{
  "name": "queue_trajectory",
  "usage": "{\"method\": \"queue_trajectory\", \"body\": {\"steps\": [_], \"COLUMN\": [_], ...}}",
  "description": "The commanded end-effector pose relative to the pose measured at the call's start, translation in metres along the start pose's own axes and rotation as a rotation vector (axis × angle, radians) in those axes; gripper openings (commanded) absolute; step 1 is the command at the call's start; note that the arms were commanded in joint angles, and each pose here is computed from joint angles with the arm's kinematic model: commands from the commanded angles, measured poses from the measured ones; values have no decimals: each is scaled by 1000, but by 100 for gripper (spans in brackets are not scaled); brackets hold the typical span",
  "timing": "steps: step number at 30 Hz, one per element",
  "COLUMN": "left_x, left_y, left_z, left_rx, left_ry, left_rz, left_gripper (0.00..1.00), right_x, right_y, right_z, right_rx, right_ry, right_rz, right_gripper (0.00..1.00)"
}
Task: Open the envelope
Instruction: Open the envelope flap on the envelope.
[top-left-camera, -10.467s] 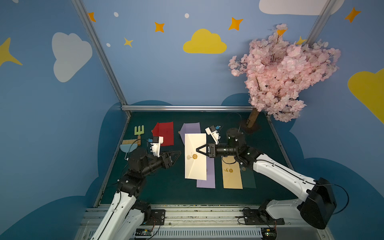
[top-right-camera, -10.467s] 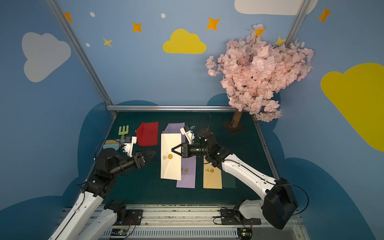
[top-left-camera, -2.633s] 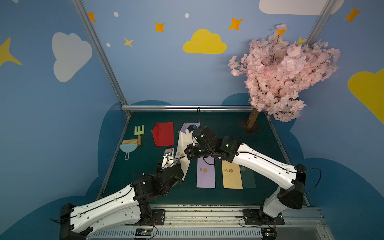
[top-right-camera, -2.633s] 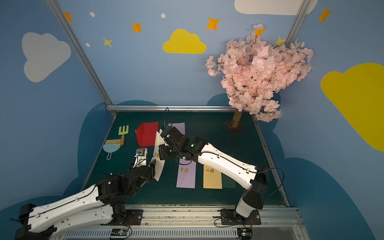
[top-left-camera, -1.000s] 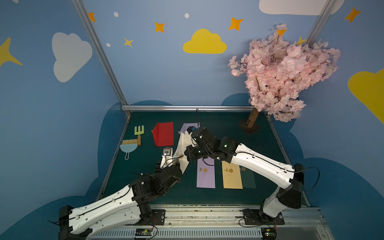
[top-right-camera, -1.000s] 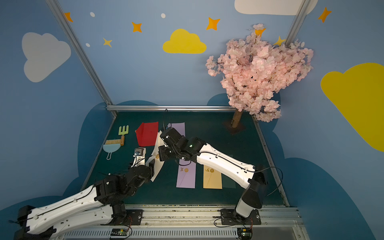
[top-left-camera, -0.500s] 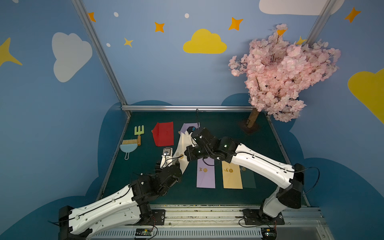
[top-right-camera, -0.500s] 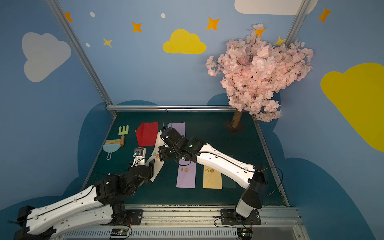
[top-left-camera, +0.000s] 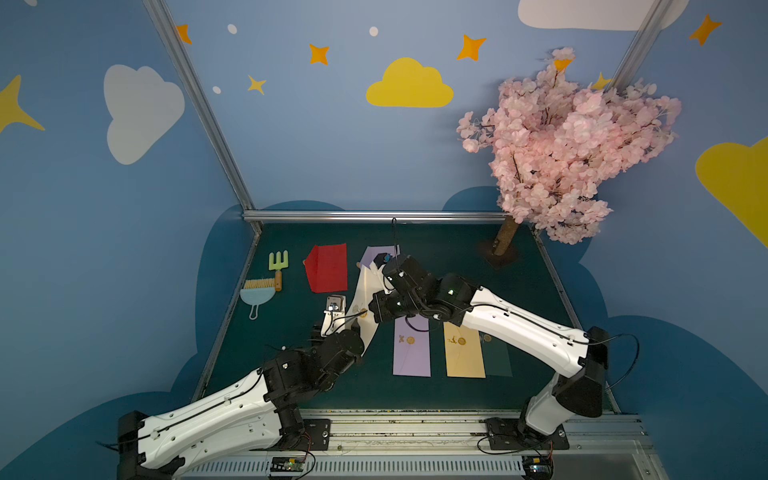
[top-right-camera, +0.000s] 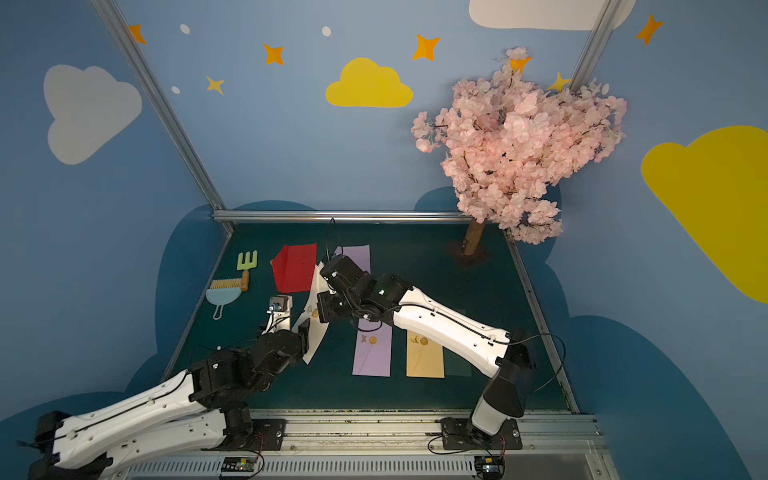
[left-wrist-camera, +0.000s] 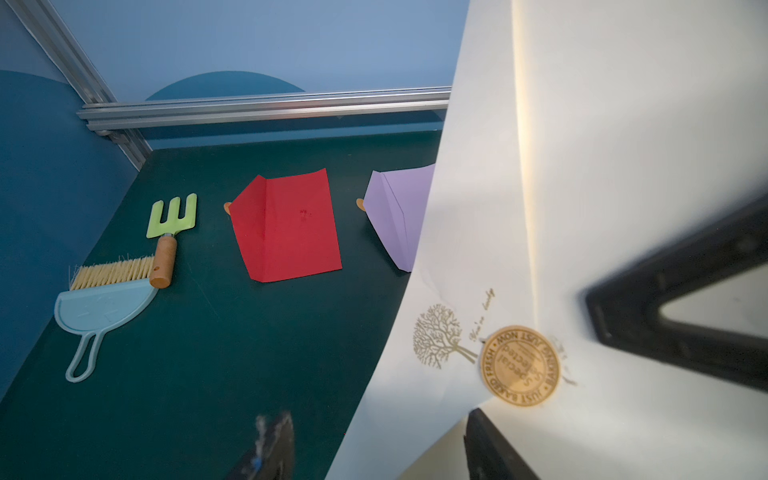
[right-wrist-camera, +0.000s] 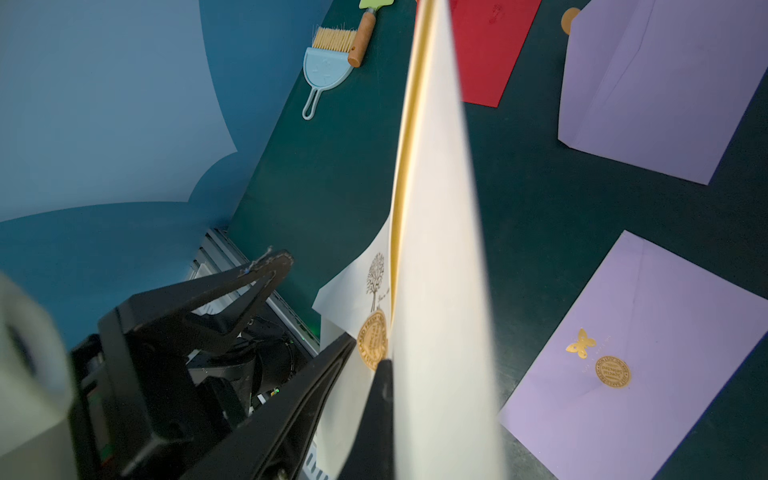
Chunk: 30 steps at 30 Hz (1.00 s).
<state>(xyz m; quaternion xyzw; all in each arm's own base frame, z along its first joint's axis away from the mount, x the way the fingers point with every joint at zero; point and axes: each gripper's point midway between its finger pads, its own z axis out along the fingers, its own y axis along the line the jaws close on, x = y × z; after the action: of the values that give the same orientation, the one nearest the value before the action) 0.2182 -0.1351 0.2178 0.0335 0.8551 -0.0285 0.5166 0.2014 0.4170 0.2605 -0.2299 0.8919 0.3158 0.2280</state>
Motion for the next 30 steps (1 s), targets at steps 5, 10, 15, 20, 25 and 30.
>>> {"method": "queue_trajectory", "body": {"steps": [5, 10, 15, 20, 25, 30], "left_x": [-10, -10, -10, -10, -10, -10], "left_y": [3, 3, 3, 0, -1, -1], "left_z": [-1, -2, -1, 1, 1, 1], "left_rx": [-16, -14, -16, -8, -7, -5], "left_ry": [-29, -30, -30, -28, -28, -28], "left_rz": [-33, -33, -33, -31, -32, -32], "left_gripper": [66, 66, 66, 66, 67, 67], "right_x": [15, 15, 15, 14, 14, 13], "right_y": [-1, -1, 1, 1, 2, 2], "right_z": [1, 2, 2, 2, 2, 2], "right_rx": [3, 2, -1, -4, -6, -8], "right_ry": [51, 54, 54, 55, 54, 54], "right_rz": [-12, -11, -14, -15, -16, -16], "right_gripper": [0, 0, 0, 0, 0, 0]}}
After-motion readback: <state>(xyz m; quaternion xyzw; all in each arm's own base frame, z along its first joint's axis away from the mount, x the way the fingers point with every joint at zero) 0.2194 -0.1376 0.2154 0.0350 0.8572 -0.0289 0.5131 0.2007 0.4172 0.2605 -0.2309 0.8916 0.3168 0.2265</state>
